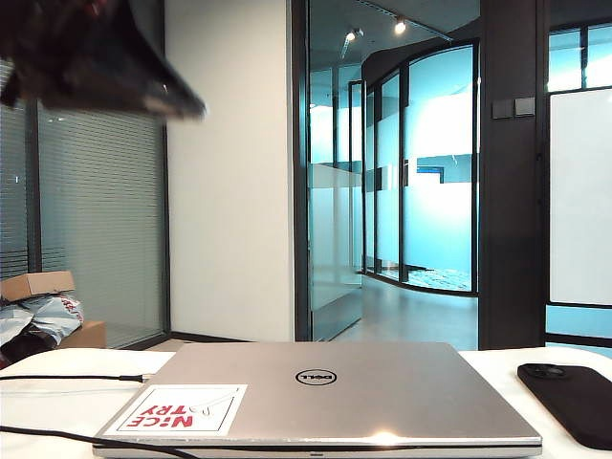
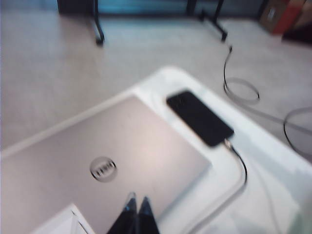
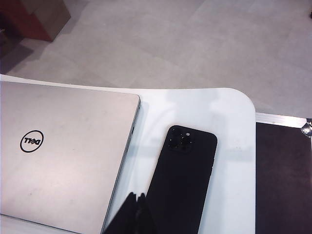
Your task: Pick up the charging cable and the phone, plug the charging cable into the charging port on the phone, and finally place them back on the table.
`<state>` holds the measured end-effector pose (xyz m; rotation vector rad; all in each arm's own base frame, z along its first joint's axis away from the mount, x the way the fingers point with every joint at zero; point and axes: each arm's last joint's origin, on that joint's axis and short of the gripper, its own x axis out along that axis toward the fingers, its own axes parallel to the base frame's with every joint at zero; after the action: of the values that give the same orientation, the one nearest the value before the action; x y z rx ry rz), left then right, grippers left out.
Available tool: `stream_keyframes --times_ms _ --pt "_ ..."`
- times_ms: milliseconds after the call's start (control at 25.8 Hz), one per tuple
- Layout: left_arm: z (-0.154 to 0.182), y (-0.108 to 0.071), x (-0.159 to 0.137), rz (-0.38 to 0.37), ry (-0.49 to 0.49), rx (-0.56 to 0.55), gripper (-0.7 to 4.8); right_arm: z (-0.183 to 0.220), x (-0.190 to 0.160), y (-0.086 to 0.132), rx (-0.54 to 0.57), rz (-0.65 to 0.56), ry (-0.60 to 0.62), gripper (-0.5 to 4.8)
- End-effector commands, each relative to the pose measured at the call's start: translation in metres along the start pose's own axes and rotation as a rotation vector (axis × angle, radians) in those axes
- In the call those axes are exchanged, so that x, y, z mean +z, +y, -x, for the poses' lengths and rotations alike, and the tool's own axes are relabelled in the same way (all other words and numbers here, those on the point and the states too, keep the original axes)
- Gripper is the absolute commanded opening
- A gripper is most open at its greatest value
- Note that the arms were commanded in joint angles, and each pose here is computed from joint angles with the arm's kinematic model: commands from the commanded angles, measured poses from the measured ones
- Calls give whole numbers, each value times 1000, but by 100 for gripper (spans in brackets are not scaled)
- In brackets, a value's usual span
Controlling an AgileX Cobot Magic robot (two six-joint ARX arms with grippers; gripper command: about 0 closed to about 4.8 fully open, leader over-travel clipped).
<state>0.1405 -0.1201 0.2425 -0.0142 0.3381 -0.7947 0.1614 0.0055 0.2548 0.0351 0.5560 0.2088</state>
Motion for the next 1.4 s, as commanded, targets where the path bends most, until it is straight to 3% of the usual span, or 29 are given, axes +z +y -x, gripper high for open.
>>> stream_keyframes --times_ms 39,311,543,932,1397 --pt "17 11 10 5 -97 71 -6 1 2 0 1 3 -16 3" --pt "57 50 -1 33 -233 375 -6 1 2 0 0 2 -16 3" --pt "79 60 -26 46 -298 529 -6 1 2 0 0 2 -16 3" --pt "97 62 -54 23 -404 667 -6 1 2 0 0 2 -16 3" --pt "91 64 -95 9 -419 685 -6 1 2 0 0 2 -16 3"
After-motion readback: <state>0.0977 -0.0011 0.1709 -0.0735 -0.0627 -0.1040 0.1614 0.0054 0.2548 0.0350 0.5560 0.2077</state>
